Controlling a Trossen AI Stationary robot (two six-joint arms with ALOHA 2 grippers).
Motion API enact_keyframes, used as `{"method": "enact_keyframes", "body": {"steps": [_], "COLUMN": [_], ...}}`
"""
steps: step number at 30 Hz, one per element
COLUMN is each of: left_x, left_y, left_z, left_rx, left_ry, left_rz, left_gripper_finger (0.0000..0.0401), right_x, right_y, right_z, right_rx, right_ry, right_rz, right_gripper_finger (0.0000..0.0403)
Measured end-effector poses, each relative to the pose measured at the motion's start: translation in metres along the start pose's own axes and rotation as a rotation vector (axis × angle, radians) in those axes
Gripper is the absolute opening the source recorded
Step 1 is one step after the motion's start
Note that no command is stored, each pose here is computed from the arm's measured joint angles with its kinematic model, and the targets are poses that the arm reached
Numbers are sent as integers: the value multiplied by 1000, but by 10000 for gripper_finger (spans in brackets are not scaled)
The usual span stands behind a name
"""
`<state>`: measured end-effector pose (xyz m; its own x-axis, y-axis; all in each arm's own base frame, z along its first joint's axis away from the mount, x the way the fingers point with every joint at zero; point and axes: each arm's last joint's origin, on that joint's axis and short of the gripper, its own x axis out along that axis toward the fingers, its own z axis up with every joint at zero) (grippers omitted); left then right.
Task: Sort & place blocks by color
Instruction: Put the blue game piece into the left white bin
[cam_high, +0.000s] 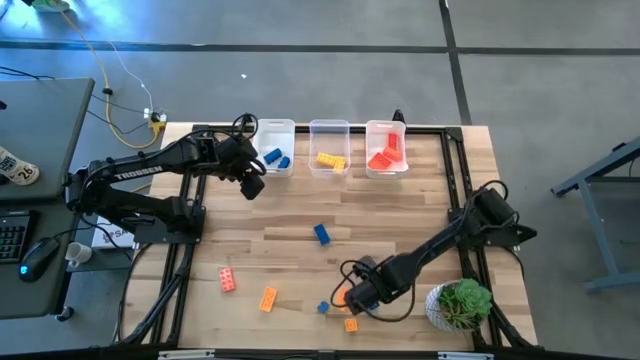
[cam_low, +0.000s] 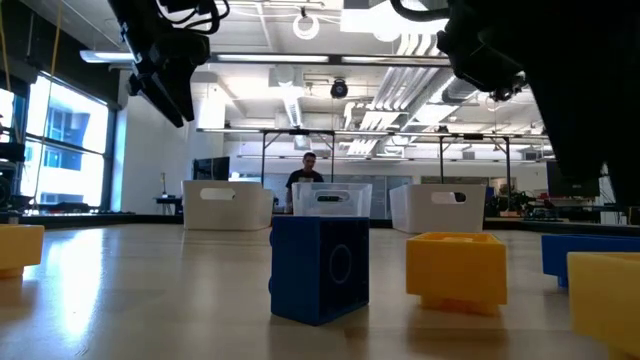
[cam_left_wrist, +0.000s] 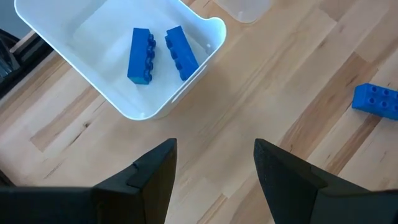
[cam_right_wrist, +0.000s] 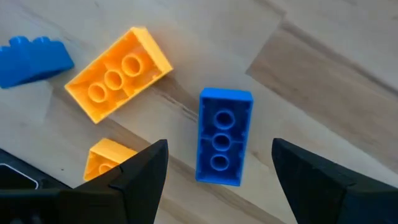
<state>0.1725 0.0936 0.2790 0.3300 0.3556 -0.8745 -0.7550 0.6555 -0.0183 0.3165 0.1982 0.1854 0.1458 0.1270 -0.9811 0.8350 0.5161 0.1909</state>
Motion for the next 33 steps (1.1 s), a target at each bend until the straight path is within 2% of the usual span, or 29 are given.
{"method": "enact_keyframes", "body": {"steps": [7,15,20,28,33], "left_x": [0,4,10,23,28], "left_y": [0,-1,-3,-6,-7], "left_z": [0,1,2,3,4], "left_rx": [-20,-15,-8,4,25], "left_ry": [0,17,43,104,128], "left_rz": [0,6,15,34,26], "left_gripper_finger": [200,200,200,200,200], "right_x": [14,35,44,45,42], "right_y": [6,5,3,2,2], "right_z": [-12,-25,-31,-32,-33], "right_rx": [4,42,77,89,82], "right_ry": [-18,-19,-21,-22,-21], "right_rz": [20,-30,-58,-76,-70], "right_gripper_finger": [273,266,224,107,106]}}
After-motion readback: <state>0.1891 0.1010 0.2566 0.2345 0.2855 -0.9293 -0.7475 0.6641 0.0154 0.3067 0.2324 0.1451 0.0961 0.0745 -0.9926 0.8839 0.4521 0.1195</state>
